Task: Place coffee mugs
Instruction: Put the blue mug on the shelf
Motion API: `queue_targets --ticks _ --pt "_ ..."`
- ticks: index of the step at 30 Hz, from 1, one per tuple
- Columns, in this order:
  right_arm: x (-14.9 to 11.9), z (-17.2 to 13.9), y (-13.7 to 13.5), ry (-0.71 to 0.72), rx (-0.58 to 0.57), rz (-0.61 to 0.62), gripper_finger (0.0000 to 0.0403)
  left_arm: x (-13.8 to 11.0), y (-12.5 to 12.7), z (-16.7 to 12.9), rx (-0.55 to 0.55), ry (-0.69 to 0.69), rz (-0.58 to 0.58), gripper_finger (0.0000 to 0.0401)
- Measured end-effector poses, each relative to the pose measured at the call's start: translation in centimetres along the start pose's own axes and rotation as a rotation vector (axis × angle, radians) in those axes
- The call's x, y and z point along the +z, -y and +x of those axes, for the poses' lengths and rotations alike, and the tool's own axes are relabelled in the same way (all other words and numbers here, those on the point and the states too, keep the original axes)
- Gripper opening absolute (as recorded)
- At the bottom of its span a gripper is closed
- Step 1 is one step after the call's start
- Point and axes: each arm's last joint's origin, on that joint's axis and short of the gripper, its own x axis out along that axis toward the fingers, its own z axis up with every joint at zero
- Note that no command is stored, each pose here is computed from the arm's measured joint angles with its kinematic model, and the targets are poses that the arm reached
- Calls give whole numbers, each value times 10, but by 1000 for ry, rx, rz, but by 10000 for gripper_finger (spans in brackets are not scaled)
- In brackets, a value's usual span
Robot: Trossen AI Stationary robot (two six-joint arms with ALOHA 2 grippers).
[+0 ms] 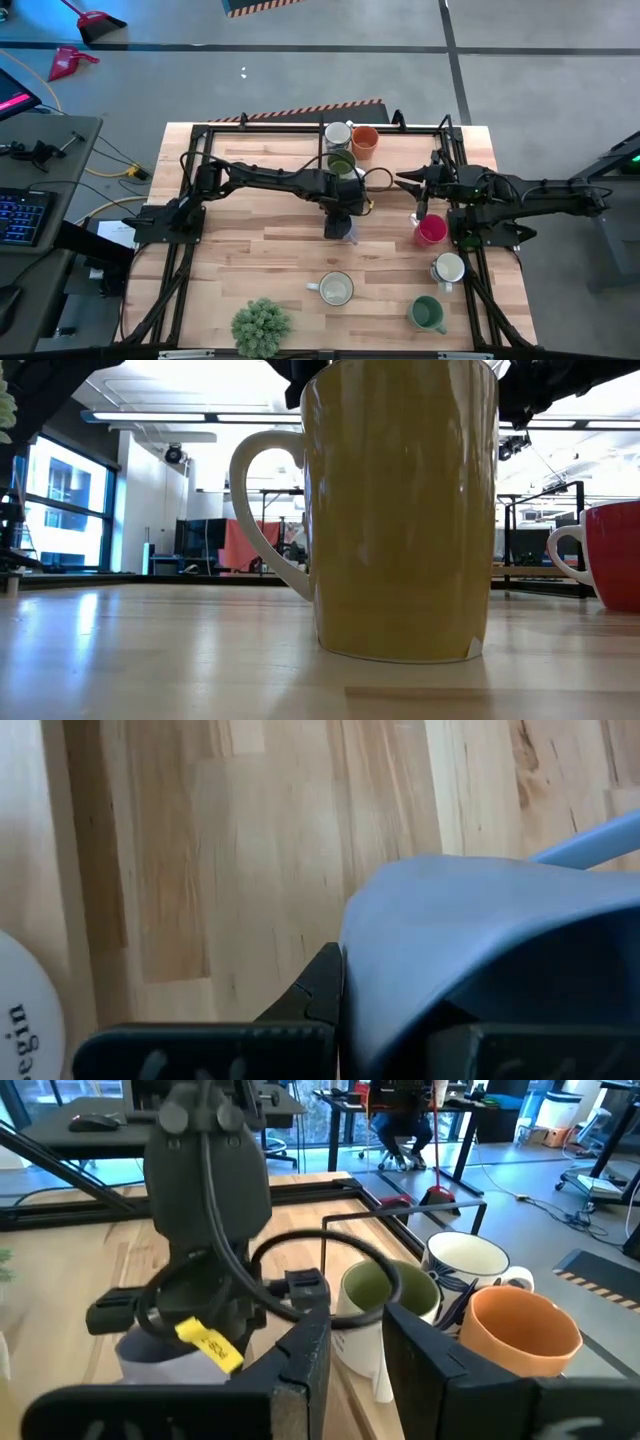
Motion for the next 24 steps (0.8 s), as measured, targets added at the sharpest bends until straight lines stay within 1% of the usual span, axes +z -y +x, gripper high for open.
queue_targets --ticks 6,10,14,18,24 --pt "0 0 0 0 0 -23 78 0 7 0 -20 -8 42 8" --pt "1 0 0 8 0 -15 78 1 9 0 -39 -2 17 8" --pt "3 0 0 28 0 -6 78 -1 11 3 -53 -27 -5 8" --pt "3 0 0 32 0 -5 78 -5 18 9 -67 -68 44 8" --pt "3 0 0 32 3 -5 78 -2 19 14 -67 -42 50 8"
